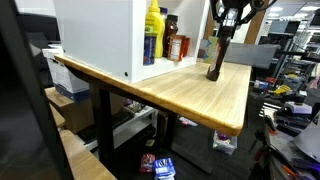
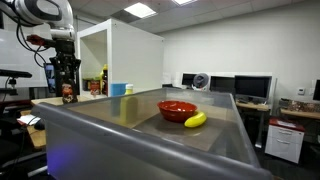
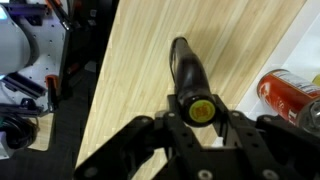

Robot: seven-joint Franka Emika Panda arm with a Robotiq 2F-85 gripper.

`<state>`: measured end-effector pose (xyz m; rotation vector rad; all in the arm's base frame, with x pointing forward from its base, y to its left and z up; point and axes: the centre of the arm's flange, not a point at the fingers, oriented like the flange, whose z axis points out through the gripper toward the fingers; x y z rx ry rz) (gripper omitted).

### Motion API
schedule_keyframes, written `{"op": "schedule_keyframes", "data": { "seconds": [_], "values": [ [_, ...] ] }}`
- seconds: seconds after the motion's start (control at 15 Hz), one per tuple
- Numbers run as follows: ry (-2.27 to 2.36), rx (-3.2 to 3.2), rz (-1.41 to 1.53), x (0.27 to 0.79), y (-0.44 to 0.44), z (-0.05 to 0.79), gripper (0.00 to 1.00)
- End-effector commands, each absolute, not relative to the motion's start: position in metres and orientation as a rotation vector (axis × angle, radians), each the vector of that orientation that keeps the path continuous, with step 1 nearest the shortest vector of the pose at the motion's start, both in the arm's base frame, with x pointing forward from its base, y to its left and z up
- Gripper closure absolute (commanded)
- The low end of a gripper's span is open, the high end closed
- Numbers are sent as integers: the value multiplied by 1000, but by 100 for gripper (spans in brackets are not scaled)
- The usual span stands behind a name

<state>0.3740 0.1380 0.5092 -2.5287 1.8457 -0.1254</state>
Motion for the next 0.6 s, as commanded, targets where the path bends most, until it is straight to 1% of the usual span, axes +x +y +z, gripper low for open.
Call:
{"op": "schedule_keyframes", "data": {
  "seconds": [0.0,0.53],
  "values": [
    [2087,-2336,-155,376,143,501,90],
    [2491,-1963,-159,375,141,499,90]
  ]
}}
